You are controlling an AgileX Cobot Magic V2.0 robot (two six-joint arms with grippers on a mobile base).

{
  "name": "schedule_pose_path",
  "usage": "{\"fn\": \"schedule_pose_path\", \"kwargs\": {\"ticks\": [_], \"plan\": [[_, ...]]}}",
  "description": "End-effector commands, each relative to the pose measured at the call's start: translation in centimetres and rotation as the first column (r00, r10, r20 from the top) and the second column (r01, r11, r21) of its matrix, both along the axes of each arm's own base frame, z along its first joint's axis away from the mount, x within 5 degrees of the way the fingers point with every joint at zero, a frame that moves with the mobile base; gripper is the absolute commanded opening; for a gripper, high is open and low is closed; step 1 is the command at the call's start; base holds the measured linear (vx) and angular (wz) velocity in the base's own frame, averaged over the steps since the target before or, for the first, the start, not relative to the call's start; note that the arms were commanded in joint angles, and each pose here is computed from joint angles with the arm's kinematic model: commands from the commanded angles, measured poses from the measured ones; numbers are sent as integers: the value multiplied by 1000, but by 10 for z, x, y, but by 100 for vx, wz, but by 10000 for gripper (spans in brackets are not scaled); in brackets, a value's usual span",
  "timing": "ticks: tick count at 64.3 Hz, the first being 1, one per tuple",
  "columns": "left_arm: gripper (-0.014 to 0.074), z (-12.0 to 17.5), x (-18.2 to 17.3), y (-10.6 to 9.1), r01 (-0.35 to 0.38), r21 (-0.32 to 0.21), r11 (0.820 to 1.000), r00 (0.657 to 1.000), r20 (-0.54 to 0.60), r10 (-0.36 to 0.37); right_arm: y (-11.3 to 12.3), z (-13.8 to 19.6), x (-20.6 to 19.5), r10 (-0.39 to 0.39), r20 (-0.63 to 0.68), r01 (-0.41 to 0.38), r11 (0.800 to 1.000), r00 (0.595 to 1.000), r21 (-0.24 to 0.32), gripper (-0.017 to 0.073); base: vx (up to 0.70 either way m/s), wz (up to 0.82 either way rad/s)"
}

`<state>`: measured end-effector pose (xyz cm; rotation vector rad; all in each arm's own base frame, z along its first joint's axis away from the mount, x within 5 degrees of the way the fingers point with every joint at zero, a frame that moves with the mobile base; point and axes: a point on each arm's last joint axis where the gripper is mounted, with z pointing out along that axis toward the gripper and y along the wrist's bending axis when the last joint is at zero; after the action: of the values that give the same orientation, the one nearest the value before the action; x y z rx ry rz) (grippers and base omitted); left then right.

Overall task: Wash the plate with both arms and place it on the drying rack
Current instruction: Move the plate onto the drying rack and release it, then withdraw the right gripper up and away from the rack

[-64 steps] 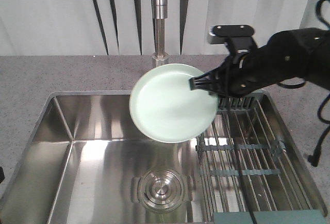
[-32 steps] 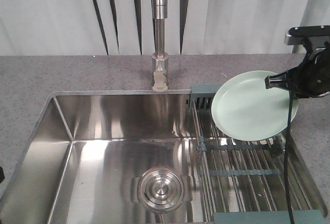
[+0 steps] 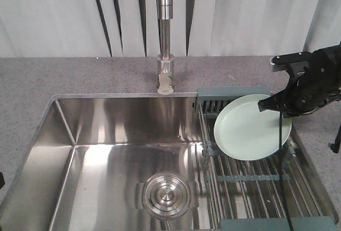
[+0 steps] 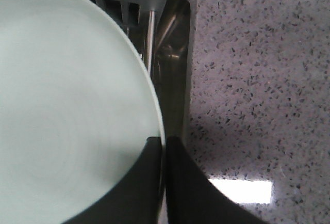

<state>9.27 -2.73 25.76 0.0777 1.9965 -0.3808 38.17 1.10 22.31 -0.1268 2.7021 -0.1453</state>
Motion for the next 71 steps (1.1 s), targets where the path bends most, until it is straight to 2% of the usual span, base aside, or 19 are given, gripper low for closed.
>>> {"fn": "schedule_pose_path", "kwargs": {"ticks": [1, 11, 18, 37, 44, 52, 58, 62, 66, 71], "plan": [[-6, 13, 3, 2, -34, -31, 999, 997, 63, 36, 1, 27, 5, 43, 124, -41, 999, 991, -17, 0, 0, 0], [-6, 13, 3, 2, -34, -31, 999, 997, 63, 36, 1, 27, 5, 66, 119, -63, 998, 991, -31, 21, 0, 0], [-6, 13, 3, 2, -34, -31, 999, 997, 63, 36, 1, 26, 5, 81, 114, -77, 996, 990, -40, 82, 0, 0], [-6, 13, 3, 2, -34, -31, 999, 997, 63, 36, 1, 26, 4, 83, 103, -78, 996, 991, -48, 410, 0, 0], [-6, 13, 3, 2, -34, -31, 999, 997, 63, 36, 0, 30, 1, 78, 100, -73, 996, 992, -49, 458, 0, 0], [-6, 13, 3, 2, -34, -31, 999, 997, 63, 36, 0, 47, -8, 70, 117, -65, 997, 991, -41, 445, 0, 0], [-6, 13, 3, 2, -34, -31, 999, 997, 63, 36, 1, 64, -19, 76, 127, -73, 997, 989, -30, 400, 0, 0], [-6, 13, 3, 2, -34, -31, 999, 997, 63, 36, 2, 79, -29, 90, 141, -88, 996, 986, -20, 342, 0, 0], [-6, 13, 3, 2, -34, -31, 999, 997, 63, 36, 5, 93, -42, 128, 148, -129, 992, 981, 0, 241, 0, 0], [-6, 13, 3, 2, -34, -31, 999, 997, 63, 36, 10, 112, -58, 171, 181, -183, 982, 968, 49, 125, 0, 0]]}}
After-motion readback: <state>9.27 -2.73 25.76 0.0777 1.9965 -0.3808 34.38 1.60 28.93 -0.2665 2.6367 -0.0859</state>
